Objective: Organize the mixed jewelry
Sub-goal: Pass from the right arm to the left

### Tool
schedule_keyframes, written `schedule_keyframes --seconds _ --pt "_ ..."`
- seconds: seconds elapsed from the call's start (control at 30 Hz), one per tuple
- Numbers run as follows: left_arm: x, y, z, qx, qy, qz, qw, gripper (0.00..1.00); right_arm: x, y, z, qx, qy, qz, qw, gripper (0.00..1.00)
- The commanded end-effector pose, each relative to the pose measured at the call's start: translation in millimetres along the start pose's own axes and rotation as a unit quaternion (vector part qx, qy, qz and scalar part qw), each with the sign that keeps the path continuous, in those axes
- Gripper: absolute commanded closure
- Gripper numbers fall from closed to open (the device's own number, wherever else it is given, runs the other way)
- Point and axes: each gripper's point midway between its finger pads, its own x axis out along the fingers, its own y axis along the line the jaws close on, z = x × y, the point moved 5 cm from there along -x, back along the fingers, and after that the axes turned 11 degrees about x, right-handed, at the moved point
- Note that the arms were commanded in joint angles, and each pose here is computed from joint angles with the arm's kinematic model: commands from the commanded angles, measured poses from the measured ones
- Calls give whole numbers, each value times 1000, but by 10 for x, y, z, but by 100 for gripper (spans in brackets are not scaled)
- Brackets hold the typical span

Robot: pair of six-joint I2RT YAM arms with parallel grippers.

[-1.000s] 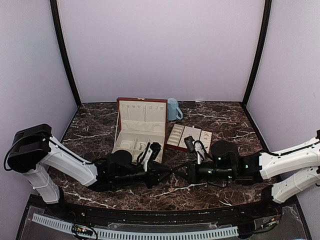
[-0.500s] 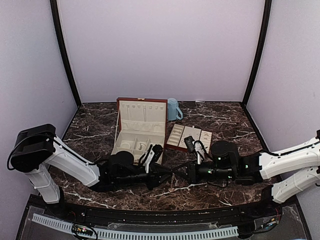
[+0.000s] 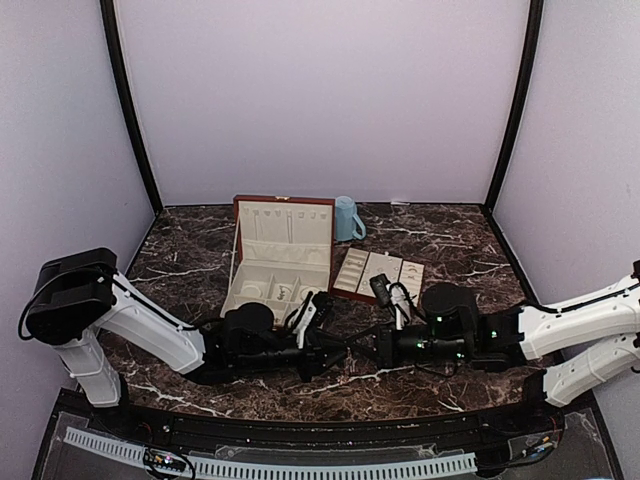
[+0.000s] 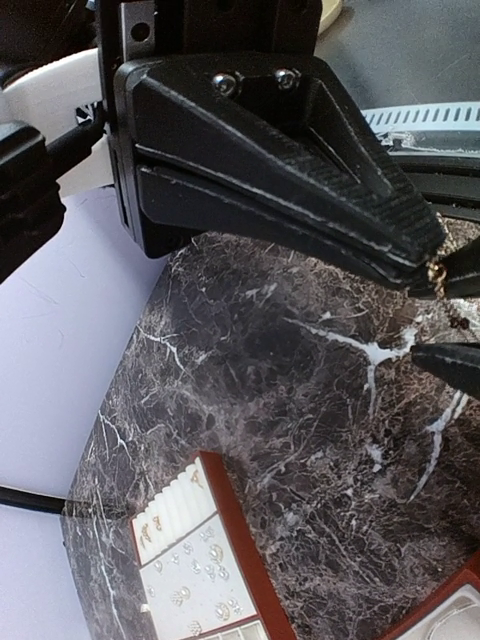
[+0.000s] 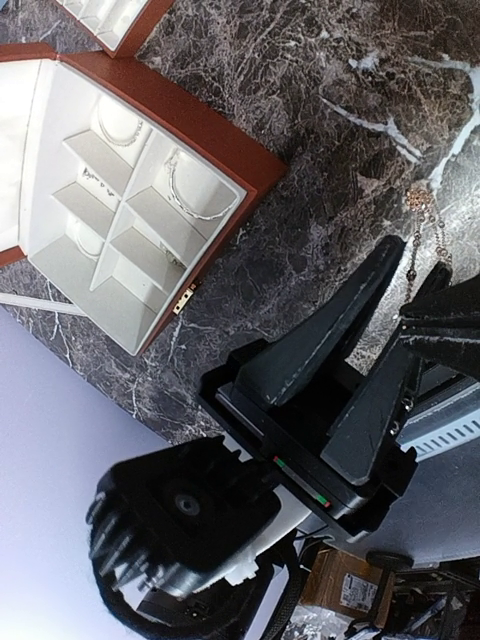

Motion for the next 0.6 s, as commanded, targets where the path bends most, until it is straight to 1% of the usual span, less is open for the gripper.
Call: schedule_keyframes --seconds 0.0,0.1,0.23,0.47,0.57 --pt "28 -32 133 8 -23 0 1000 87 -53 27 71 9 -23 11 1000 100" --pt "-19 13 160 4 -27 24 999 94 -80 17 91 10 -31 5 999 100" --pt "-143 90 237 7 -40 66 997 100 -96 13 107 1 -33 -2 999 100" --pt "-263 83 426 17 -43 80 996 100 -50 80 143 -18 -29 1 999 100" --pt "-293 71 479 18 -36 81 996 100 -24 94 154 -22 -30 3 999 100"
